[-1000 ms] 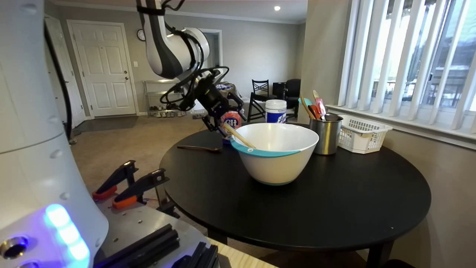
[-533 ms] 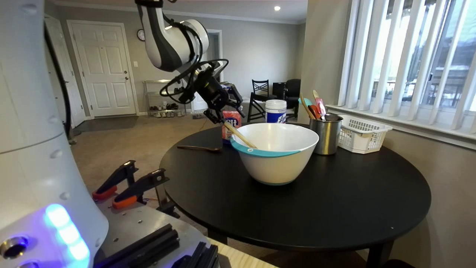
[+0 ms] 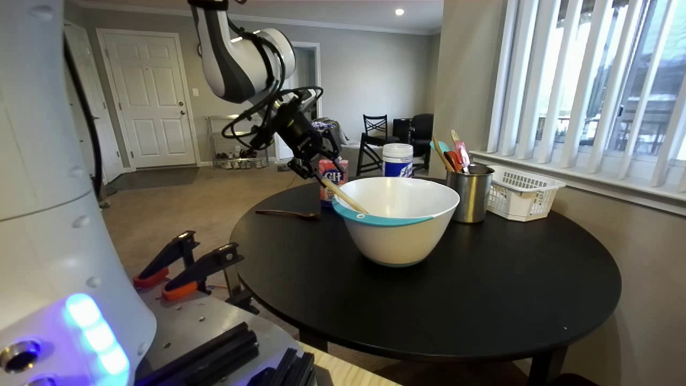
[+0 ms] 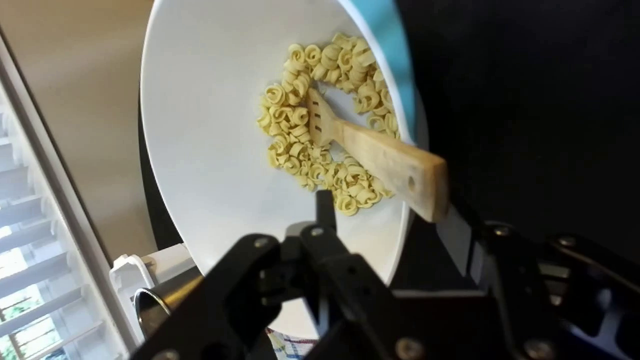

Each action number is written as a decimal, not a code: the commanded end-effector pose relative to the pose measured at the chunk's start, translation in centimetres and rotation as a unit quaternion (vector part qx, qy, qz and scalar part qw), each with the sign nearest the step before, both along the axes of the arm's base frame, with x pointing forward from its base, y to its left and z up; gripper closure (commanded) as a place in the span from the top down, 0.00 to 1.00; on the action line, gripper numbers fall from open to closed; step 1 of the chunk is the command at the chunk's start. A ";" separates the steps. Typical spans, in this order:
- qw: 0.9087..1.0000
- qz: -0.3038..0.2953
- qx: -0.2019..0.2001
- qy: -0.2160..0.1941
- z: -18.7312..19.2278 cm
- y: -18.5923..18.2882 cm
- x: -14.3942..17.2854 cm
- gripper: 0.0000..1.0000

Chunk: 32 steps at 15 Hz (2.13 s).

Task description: Use the wooden fork to stir in the bowl

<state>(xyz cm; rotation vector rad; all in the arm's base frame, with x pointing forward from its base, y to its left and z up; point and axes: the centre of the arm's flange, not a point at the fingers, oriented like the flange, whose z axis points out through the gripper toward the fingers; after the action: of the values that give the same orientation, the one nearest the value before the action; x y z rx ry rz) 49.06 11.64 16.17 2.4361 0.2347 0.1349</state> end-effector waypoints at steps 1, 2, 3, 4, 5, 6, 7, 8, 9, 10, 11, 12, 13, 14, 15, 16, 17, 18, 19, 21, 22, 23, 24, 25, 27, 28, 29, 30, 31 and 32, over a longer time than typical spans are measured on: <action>1.000 0.010 0.009 0.009 0.7 0.4 -1.5 0.87; 1.000 0.011 0.008 0.011 0.6 0.4 -1.6 0.92; 1.000 0.013 0.008 0.012 0.4 0.3 -1.7 0.98; 1.000 0.013 0.007 0.013 0.4 0.2 -1.8 0.99; 1.000 0.014 0.006 0.013 0.3 0.1 -1.9 1.00; 1.000 0.014 0.005 0.014 0.3 0.0 -1.9 1.00; 1.000 0.013 0.004 0.014 0.3 -0.1 -2.0 1.00; 1.000 0.013 0.004 0.015 0.3 -0.2 -2.0 1.00; 1.000 0.013 0.003 0.016 0.3 -0.4 -2.1 1.00; 1.000 0.014 0.002 0.018 0.3 -0.5 -2.2 1.00; 1.000 0.014 0.001 0.019 0.2 -0.7 -2.3 1.00; 1.000 0.015 0.000 0.020 0.1 -0.8 -2.4 1.00; 1.000 0.019 -0.001 0.018 0.1 -0.9 -2.5 0.75; 1.000 0.022 0.000 0.017 0.1 -0.9 -2.6 0.74; 1.000 0.023 -0.001 0.017 0.1 -0.9 -2.6 0.67; 1.000 0.024 -0.001 0.017 0.0 -0.9 -2.5 0.60; 1.000 0.025 -0.001 0.017 0.1 -0.9 -2.5 0.54; 1.000 0.025 -0.001 0.017 0.1 -1.0 -2.5 0.47; 1.000 0.025 -0.001 0.017 0.1 -1.0 -2.5 0.41; 1.000 0.024 -0.002 0.016 0.2 -1.2 -2.5 0.28; 1.000 0.024 -0.002 0.016 0.2 -1.2 -2.5 0.22; 1.000 0.024 -0.003 0.015 0.2 -1.3 -2.5 0.15; 1.000 0.023 -0.003 0.014 0.4 -1.4 -2.5 0.09; 1.000 0.023 -0.004 0.012 0.6 -1.5 -2.6 0.01; 1.000 0.022 -0.008 0.007 1.1 -1.7 -2.5 0.00; 1.000 0.021 -0.011 0.003 1.5 -1.9 -2.5 0.02; 1.000 0.021 -0.012 0.000 1.9 -2.0 -2.4 0.03; 1.000 0.021 -0.013 -0.002 2.2 -2.1 -2.4 0.03; 1.000 0.021 -0.016 -0.004 2.8 -2.2 -2.4 0.03; 1.000 0.021 -0.017 -0.006 3.2 -2.3 -2.4 0.03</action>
<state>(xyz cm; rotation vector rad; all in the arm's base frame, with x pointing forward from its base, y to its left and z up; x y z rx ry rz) 47.64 10.17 17.40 2.4075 0.2486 0.1416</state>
